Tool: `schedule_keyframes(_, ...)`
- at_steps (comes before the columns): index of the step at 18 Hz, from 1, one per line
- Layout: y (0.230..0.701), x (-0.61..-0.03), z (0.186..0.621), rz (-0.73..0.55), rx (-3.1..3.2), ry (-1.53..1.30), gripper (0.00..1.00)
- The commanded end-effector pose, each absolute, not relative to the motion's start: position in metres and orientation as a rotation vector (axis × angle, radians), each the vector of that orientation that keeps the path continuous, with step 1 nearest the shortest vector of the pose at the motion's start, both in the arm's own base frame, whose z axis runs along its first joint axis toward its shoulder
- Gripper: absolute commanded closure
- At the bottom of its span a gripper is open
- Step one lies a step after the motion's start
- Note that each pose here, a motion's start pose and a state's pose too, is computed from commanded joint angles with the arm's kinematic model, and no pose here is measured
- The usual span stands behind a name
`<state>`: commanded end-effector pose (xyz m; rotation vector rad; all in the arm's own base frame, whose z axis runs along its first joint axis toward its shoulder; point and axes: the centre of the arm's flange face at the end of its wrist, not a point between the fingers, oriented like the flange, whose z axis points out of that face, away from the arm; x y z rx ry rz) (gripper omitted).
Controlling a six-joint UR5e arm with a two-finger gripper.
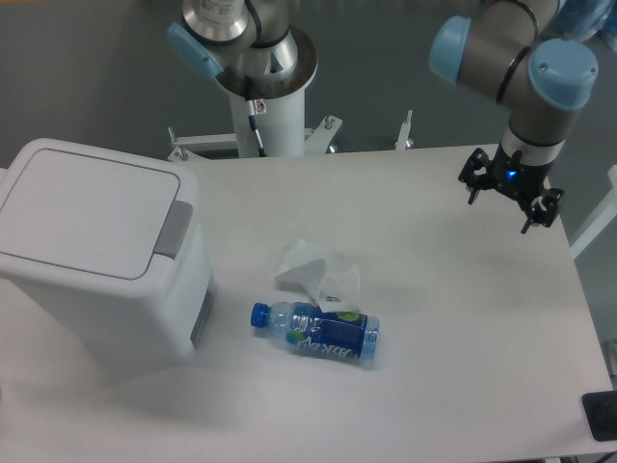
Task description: Open the trash can
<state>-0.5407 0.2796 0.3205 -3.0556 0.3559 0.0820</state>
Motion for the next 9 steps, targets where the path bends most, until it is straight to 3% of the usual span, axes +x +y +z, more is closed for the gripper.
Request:
schedule_keyframes(3,0.283,-0.520,0.354,0.138,-3.012,0.335,0.00)
schedule_keyframes(6,0.300,-0.497,0.383,0.134,-2.857,0.136,0.00)
schedule_keyframes(9,0.328,-0.475,0.402,0.134,-2.857,0.193,0.00)
